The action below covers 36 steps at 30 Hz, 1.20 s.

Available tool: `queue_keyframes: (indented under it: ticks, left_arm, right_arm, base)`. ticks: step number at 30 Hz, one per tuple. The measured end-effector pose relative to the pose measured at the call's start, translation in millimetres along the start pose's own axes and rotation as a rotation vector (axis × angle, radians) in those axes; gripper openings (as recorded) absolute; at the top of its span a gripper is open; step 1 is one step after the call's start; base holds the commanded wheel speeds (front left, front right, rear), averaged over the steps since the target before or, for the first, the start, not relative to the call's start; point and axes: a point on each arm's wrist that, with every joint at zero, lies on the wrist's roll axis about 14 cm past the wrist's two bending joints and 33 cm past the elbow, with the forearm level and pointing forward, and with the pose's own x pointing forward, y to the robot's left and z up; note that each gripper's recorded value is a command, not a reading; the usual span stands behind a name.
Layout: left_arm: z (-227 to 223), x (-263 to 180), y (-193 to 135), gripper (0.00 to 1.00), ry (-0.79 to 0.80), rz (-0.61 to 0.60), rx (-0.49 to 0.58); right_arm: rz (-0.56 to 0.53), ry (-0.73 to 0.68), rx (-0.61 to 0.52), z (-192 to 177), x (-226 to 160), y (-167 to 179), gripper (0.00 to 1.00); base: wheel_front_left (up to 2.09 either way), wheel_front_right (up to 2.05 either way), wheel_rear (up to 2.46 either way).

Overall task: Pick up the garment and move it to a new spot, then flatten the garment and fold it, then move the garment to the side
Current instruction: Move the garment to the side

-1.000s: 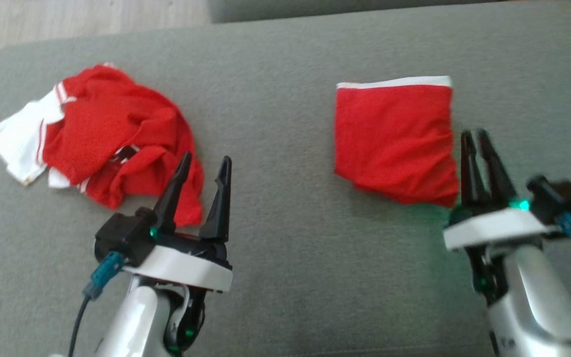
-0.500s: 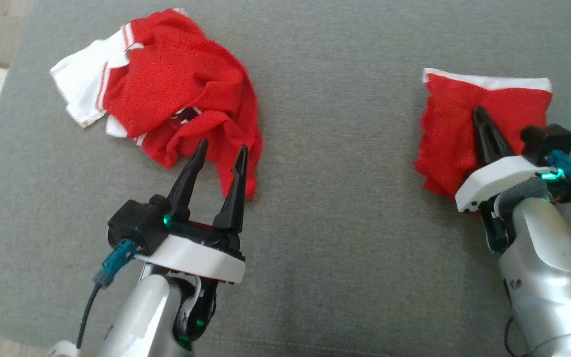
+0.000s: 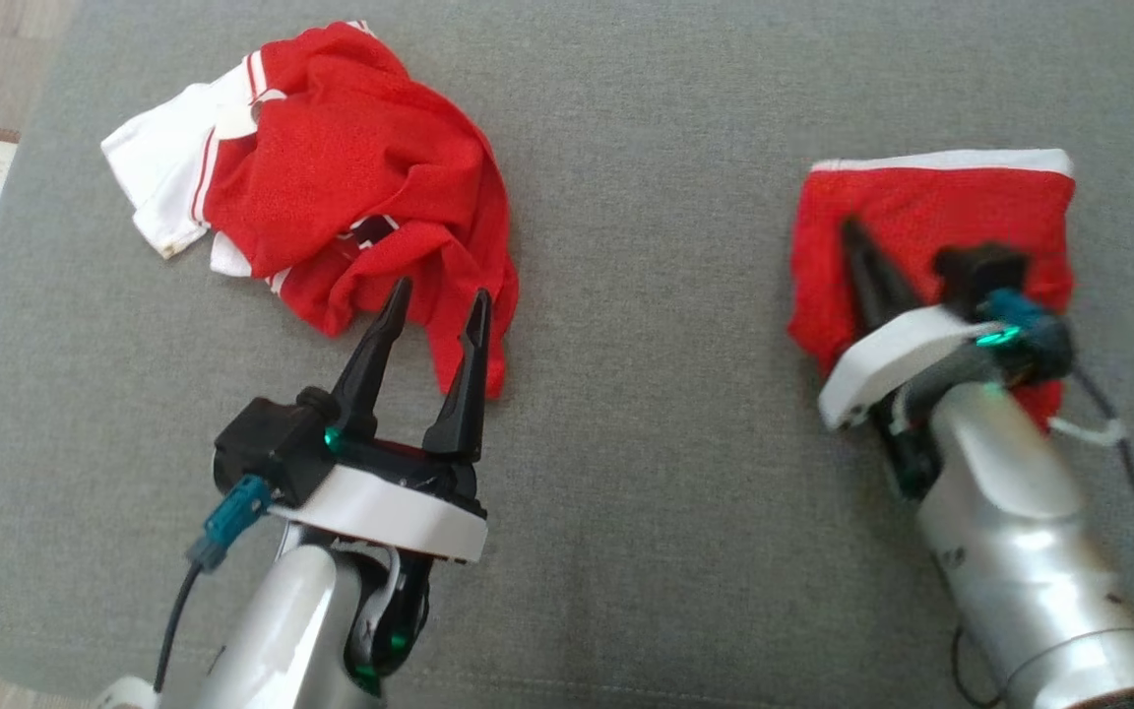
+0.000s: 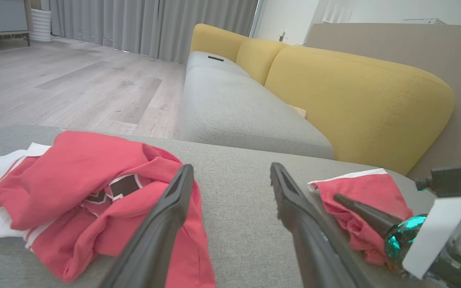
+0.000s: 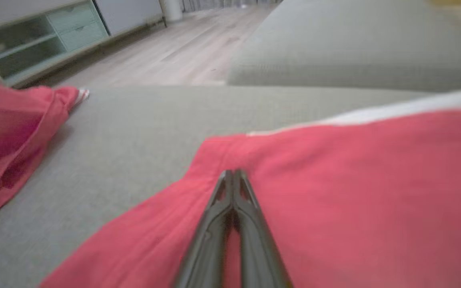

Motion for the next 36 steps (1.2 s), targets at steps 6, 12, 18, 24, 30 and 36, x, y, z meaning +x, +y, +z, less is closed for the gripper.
queue_keyframes:
  ticks: [6, 12, 18, 24, 30, 36]
  left_arm:
    - [0, 1, -4, 1.00, -0.001, -0.014, -0.003]
    - [0, 4, -9, 1.00, -0.004, -0.030, -0.007]
    - [-5, 6, -13, 1.00, 0.009, -0.040, -0.014]
    - [-12, 8, -12, 1.00, 0.027, -0.043, -0.012]
    - [-12, 9, -14, 1.00, 0.026, -0.054, -0.006]
    - [0, 10, -19, 1.00, -0.007, -0.068, -0.006]
  right_arm:
    - [0.009, 0.030, -0.002, -8, -6, 1, 0.00]
    - [-0.166, -0.068, 0.036, 20, -21, -69, 0.00]
    - [-0.259, -0.103, 0.033, 28, -30, -101, 0.00]
    - [-0.273, 0.020, 0.068, -12, -31, -98, 0.00]
    - [-0.278, 0.035, 0.075, -10, -31, -98, 0.00]
    - [-0.281, -0.092, 0.066, 29, -39, -96, 1.00]
  base:
    - [0.00, 0.00, 0.00]
    - [0.00, 0.00, 0.00]
    - [0.00, 0.00, 0.00]
    - [0.00, 0.00, 0.00]
    - [0.00, 0.00, 0.00]
    - [0.00, 0.00, 0.00]
